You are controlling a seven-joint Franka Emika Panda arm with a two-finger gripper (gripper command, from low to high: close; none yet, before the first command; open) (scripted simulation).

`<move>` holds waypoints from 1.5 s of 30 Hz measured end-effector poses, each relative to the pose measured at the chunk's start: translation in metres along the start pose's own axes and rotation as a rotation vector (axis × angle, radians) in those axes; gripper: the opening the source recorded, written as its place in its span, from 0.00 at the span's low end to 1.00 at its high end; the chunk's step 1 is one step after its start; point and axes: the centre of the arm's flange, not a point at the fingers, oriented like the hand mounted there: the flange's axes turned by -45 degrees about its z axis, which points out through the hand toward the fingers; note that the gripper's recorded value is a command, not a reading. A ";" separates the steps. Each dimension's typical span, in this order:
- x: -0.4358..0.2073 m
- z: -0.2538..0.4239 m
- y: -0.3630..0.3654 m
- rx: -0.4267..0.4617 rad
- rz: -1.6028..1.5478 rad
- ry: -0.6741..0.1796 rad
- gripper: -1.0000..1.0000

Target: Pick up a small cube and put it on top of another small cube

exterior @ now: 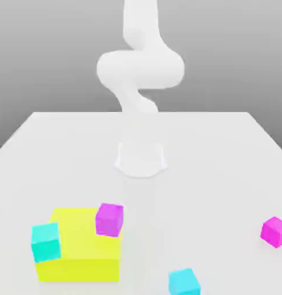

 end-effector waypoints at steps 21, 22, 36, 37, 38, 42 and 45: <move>-0.142 0.359 -0.063 0.071 -0.181 -0.555 0.50; -0.155 0.372 -0.065 0.074 -0.189 -0.581 0.50; -0.277 0.480 -0.076 0.087 -0.238 -0.730 0.00; -0.277 0.480 -0.076 0.087 -0.238 -0.730 0.00; -0.282 0.485 -0.076 0.087 -0.239 -0.730 0.00; -0.258 0.460 -0.077 0.088 -0.239 -0.730 0.00; -0.246 0.429 -0.111 0.126 -0.320 -0.728 0.00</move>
